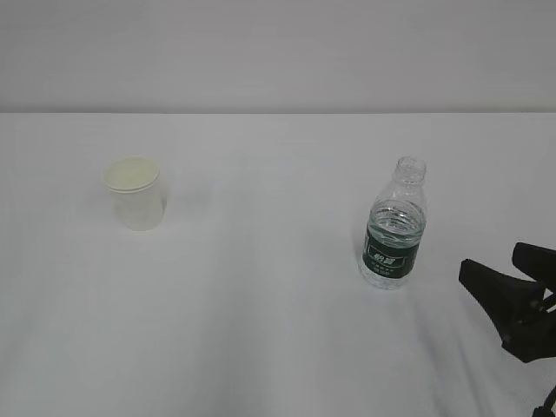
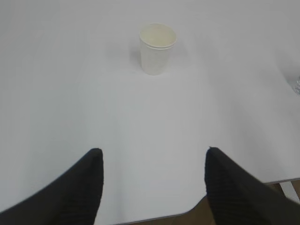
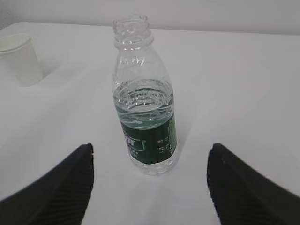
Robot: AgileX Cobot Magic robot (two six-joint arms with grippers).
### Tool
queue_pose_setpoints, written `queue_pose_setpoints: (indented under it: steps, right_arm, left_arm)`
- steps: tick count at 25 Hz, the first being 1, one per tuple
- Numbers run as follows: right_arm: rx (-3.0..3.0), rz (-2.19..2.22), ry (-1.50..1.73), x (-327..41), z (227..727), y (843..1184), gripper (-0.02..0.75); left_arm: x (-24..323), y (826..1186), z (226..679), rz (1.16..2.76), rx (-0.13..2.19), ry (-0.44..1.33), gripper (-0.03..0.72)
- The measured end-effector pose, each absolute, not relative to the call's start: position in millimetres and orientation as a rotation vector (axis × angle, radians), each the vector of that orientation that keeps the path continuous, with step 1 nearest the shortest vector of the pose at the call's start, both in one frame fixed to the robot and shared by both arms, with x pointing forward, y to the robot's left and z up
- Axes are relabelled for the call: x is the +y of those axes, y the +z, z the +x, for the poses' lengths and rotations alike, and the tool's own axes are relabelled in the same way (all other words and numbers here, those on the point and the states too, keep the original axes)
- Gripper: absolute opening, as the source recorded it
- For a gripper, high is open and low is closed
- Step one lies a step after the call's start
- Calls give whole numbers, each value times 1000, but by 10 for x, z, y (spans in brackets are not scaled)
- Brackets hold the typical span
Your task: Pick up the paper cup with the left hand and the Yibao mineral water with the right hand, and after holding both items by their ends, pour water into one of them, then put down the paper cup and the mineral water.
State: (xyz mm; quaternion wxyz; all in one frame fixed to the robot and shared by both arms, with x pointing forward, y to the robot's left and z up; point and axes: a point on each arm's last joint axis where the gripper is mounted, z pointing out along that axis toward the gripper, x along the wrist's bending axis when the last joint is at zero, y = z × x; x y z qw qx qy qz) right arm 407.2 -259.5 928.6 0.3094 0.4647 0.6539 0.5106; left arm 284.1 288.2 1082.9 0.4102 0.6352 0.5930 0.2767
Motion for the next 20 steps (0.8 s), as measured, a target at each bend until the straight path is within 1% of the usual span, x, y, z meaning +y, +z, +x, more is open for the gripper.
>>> queue_pose_setpoints:
  steps: [5, 11, 20]
  right_arm:
    - [1740, 1254, 1365, -2582, 4101, 9210, 560]
    - [1738, 1284, 1408, -2560, 4144, 9106, 558]
    - [1820, 1401, 1355, -2556, 4155, 8863, 557]
  left_arm:
    - [2882, 10829, 2841, 1599, 1493, 697, 480]
    - [2882, 10829, 2841, 1599, 1493, 697, 459]
    - [2882, 10829, 2841, 1599, 1493, 697, 449]
